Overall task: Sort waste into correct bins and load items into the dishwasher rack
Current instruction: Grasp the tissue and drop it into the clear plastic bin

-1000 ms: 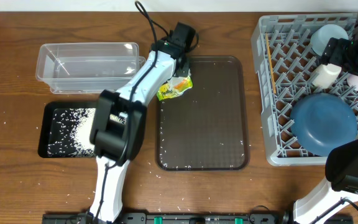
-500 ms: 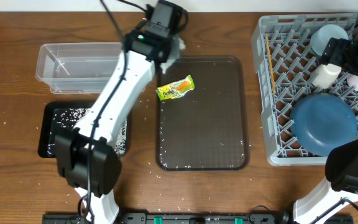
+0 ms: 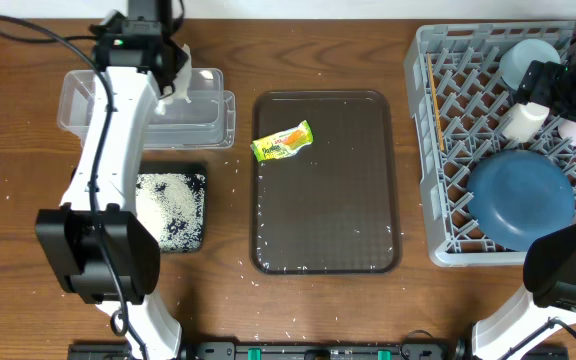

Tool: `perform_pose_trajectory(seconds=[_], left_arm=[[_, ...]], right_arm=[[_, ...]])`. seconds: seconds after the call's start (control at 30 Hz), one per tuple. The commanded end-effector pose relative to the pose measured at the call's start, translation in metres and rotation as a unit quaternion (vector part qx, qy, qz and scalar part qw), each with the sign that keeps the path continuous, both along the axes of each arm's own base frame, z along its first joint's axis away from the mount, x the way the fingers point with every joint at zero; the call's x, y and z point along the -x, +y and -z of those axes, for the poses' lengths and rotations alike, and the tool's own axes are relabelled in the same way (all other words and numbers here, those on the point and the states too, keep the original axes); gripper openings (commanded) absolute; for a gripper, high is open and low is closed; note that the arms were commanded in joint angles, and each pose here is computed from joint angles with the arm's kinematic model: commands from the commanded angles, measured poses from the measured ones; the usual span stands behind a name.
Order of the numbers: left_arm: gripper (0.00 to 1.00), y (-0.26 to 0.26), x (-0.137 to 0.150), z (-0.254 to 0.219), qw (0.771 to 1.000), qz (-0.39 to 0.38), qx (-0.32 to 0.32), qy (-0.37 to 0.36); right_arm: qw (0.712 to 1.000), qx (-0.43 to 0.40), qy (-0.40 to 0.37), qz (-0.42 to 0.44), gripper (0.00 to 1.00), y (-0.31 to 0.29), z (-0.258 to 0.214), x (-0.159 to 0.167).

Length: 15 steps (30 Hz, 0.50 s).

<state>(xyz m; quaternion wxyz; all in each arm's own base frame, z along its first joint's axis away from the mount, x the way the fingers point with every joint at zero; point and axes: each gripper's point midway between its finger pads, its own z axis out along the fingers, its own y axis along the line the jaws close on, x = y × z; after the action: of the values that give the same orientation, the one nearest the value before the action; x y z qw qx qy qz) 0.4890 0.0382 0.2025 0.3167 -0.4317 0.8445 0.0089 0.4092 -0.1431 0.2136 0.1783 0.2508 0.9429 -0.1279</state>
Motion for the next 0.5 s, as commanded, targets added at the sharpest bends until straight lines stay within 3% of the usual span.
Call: perform_pose_trajectory(seconds=[0.0,0.07,0.2,0.3,0.4,0.47], left_arm=[[0.62,0.005,-0.001,0.010,1.000,-0.020,0.017,0.004],[0.70,0.002,-0.001,0.012,0.999,-0.014,0.030,0.006],[0.71,-0.011,-0.003,0.015,0.998,0.010,0.062,0.009],[0.71,-0.042,-0.004,0.017,0.989,0.098,0.111,0.018],[0.71,-0.094,0.000,0.012,0.952,0.262,0.158,0.019],[0.70,-0.134,0.009,0.005,0.907,0.387,0.166,0.008]], right_arm=[[1.000,0.003,-0.007,0.007,0.99,-0.002,-0.005,0.002],[1.000,0.003,-0.007,0.007,0.99,-0.002,-0.005,0.002],[1.000,0.003,-0.007,0.007,0.99,-0.002,-0.005,0.002],[1.000,0.003,-0.007,0.007,0.99,-0.002,-0.005,0.002],[1.000,0.003,-0.007,0.007,0.99,-0.002,-0.005,0.002],[1.000,0.003,-0.007,0.007,0.99,-0.002,-0.005,0.002]])
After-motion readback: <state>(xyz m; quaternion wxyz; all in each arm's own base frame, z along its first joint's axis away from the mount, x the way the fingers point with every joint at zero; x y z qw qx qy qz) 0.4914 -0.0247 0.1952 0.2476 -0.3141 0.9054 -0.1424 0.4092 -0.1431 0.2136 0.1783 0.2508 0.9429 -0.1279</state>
